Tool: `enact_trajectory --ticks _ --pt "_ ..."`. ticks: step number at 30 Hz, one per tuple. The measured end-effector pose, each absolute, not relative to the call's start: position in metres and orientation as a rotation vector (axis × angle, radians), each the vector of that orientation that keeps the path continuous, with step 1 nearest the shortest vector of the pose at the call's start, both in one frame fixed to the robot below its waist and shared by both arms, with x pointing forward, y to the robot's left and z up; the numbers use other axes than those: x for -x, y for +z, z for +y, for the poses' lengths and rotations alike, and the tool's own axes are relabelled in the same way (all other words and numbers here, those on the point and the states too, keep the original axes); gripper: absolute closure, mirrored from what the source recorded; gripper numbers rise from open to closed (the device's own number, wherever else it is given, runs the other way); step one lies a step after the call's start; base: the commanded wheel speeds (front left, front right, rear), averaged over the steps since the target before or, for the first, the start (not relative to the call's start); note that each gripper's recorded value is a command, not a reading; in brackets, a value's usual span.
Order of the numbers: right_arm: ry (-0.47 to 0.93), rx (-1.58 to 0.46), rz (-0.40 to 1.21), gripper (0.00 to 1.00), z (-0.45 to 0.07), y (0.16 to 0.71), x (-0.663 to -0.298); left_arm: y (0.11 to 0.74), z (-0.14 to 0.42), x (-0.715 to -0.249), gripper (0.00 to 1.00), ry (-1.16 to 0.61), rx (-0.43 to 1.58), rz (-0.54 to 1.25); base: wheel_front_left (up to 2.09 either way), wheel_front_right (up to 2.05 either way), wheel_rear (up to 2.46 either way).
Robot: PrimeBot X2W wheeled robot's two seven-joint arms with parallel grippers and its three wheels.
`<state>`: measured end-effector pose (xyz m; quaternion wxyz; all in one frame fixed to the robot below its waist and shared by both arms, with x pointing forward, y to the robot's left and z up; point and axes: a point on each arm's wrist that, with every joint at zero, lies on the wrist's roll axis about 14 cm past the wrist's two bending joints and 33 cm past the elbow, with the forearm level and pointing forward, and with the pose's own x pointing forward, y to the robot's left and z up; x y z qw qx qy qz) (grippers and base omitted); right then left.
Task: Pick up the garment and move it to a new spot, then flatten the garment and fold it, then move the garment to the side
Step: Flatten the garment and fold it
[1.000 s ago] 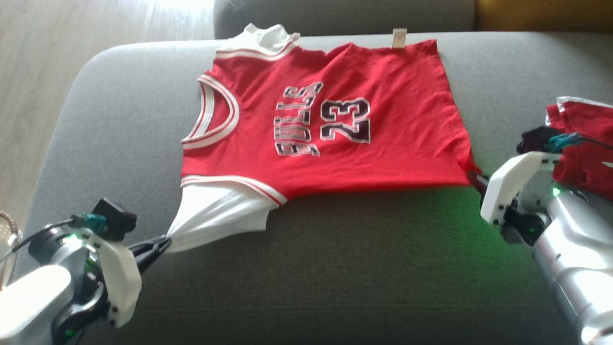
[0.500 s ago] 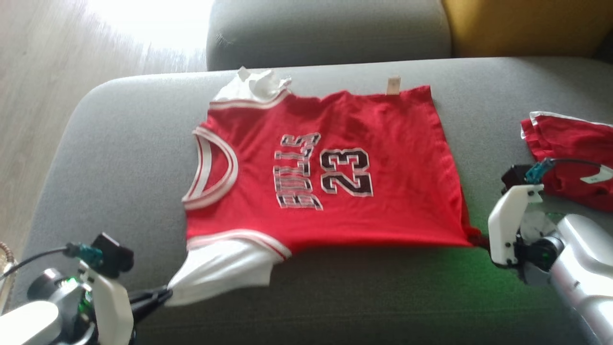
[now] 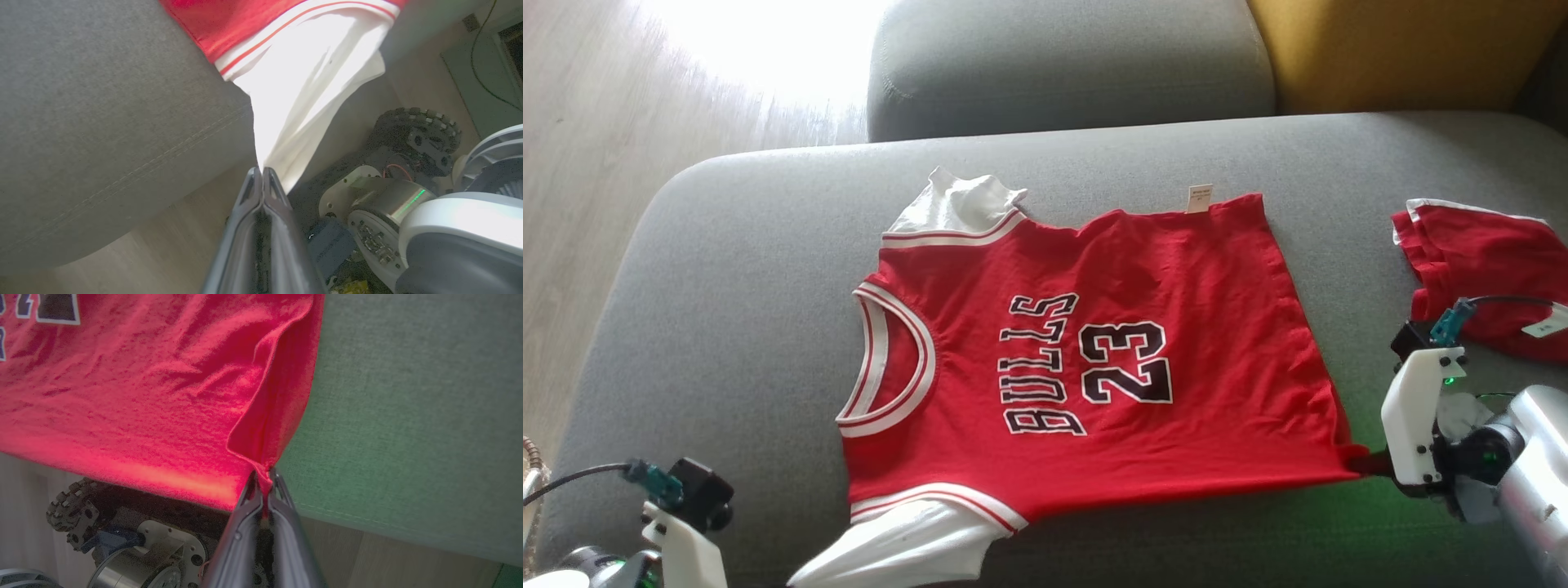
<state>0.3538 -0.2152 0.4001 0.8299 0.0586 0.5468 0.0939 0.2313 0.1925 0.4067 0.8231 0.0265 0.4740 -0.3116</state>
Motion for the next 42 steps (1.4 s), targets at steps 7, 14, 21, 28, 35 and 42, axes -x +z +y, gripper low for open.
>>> enact_trajectory --ticks 7,14,21,28,35,42 --pt "0.217 -0.135 1.184 1.0 -0.215 0.397 -0.346 0.417 0.175 -0.233 1.0 -0.701 0.016 0.976 0.0 0.0 0.0" --pt "0.208 -0.179 1.089 1.0 -0.216 0.406 -0.365 0.435 0.169 -0.263 1.0 -0.698 0.038 0.859 0.0 0.0 0.0" --pt "0.191 -0.206 1.021 1.0 -0.213 0.408 -0.38 0.452 0.166 -0.299 1.0 -0.685 0.043 0.748 0.0 0.0 0.0" --pt "0.178 -0.244 0.911 1.0 -0.206 0.418 -0.411 0.452 0.158 -0.326 1.0 -0.682 0.048 0.69 0.0 0.0 0.0" --pt "0.163 -0.262 0.877 1.0 -0.201 0.411 -0.426 0.447 0.159 -0.355 1.0 -0.649 0.038 0.65 0.0 0.0 0.0" --pt "0.147 -0.287 0.84 1.0 -0.198 0.408 -0.441 0.441 0.161 -0.38 1.0 -0.614 0.017 0.618 0.0 0.0 0.0"
